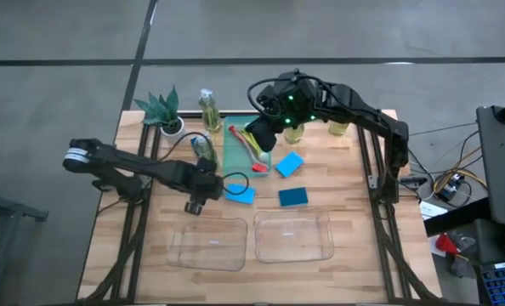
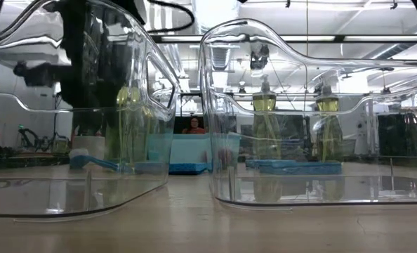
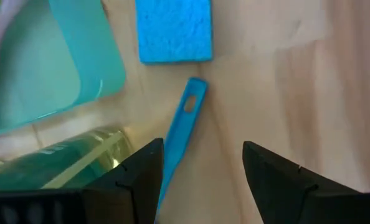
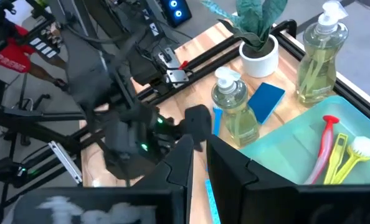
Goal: Pick & Place Kitchen Sink Supplies
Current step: Put the blue dish brush into the green bin
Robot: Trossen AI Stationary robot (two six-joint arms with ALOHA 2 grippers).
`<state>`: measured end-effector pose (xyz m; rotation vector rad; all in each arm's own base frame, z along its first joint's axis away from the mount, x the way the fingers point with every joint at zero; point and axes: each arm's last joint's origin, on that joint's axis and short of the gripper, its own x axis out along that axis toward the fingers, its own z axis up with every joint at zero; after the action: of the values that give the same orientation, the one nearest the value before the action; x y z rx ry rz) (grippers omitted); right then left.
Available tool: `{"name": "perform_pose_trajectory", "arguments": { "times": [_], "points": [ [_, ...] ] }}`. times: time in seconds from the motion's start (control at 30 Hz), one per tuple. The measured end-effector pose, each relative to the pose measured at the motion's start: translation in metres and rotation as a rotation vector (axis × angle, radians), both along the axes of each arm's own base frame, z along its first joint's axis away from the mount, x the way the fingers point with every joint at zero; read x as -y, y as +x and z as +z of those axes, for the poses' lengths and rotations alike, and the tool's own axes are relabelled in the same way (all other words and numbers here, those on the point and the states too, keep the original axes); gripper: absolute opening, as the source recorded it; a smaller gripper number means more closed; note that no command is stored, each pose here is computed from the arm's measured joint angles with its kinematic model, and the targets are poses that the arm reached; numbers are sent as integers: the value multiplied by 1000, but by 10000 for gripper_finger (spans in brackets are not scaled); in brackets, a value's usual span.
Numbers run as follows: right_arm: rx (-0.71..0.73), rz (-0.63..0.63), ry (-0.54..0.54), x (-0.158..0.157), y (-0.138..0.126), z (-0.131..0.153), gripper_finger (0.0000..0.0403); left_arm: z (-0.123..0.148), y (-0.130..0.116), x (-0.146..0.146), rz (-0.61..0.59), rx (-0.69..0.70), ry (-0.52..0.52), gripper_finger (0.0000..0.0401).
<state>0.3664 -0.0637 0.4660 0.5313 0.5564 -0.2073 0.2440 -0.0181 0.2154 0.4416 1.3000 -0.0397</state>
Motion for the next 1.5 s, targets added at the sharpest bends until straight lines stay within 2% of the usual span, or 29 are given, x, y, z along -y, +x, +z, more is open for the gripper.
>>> {"name": "perform_pose_trajectory", "arguments": {
  "times": [0.37, 0.57, 0.77, 0.93, 1.17, 1.33, 1.5],
  "points": [
    [-1, 11, -2, -4, 1, 0, 44, -20, 13, -11, -114, -90, 45, 213],
    [-1, 14, -2, -5, 1, 0, 43, -29, 18, -10, -162, -123, 6, 213],
    [-1, 15, -2, -5, 1, 0, 45, -37, 21, -15, -198, -161, 13, 213],
    [-1, 14, -2, -5, 1, 0, 44, -43, 23, -26, -190, -189, 15, 213],
    [-1, 15, -1, -5, 1, 0, 43, -49, 24, -34, -187, -201, -42, 212],
    [-1, 15, -1, -5, 1, 0, 44, -55, 27, -35, -209, -220, -50, 195],
    [-1, 15, -2, -5, 1, 0, 44, -62, 29, -35, -209, -240, -48, 160]
  ]
}}
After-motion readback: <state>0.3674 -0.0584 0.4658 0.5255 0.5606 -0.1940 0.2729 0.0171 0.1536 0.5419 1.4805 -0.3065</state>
